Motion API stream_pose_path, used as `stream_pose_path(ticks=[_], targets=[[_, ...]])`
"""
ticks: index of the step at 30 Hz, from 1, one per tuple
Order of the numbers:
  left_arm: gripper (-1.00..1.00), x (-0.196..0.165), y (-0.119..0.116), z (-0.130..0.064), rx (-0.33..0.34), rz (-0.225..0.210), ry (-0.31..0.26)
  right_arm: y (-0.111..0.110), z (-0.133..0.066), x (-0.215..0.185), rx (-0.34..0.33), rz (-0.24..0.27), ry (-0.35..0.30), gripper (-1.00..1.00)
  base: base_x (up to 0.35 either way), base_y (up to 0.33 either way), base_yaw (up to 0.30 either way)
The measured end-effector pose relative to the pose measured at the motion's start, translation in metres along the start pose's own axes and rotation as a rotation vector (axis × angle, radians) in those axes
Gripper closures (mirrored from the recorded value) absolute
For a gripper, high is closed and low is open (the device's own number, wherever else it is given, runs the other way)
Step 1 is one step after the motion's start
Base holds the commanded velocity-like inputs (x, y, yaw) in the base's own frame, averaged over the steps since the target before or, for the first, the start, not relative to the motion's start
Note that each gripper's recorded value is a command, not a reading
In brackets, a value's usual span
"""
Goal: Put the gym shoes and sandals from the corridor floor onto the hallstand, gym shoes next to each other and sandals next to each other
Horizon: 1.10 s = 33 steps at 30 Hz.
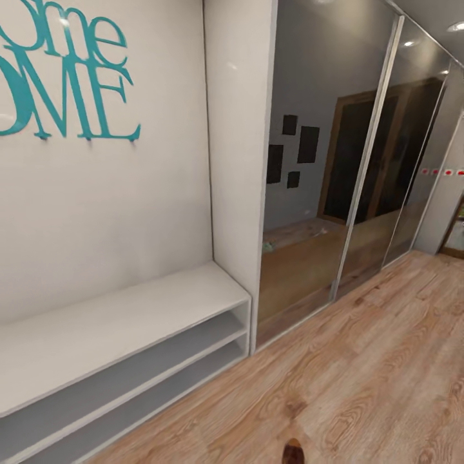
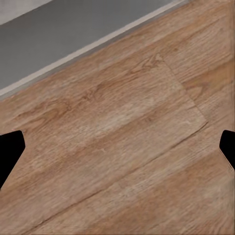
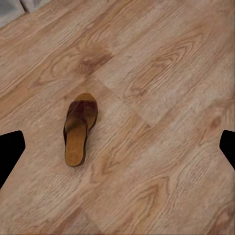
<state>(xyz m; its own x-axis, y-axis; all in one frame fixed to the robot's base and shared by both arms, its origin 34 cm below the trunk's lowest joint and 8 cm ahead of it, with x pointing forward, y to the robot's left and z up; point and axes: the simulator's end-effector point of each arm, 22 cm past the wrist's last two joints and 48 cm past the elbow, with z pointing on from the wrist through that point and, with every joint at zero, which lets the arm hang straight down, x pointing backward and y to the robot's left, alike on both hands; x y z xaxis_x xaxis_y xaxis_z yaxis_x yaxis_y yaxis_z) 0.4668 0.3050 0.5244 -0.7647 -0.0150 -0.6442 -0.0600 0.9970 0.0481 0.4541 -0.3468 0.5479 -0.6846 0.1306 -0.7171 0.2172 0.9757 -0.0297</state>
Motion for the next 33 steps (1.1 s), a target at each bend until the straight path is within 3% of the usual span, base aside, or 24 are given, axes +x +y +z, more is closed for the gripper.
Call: stream_pose_path(ticks=[12,33], targets=[[-1.00,-0.0004,-0.0010,0.0001,0.001,-0.001,-0.002,0.0006,0.0002,-0.0012,-0.002,-0.001,-0.002,-1.00,0.307,-0.004,-0.008],[-1.00,0.0039,-0.0015,0.0020,0.001,-0.001,0.008,-0.0021,0.0010,0.0071,0.008,0.000,0.017,-1.00,0.015,0.000,-0.065]])
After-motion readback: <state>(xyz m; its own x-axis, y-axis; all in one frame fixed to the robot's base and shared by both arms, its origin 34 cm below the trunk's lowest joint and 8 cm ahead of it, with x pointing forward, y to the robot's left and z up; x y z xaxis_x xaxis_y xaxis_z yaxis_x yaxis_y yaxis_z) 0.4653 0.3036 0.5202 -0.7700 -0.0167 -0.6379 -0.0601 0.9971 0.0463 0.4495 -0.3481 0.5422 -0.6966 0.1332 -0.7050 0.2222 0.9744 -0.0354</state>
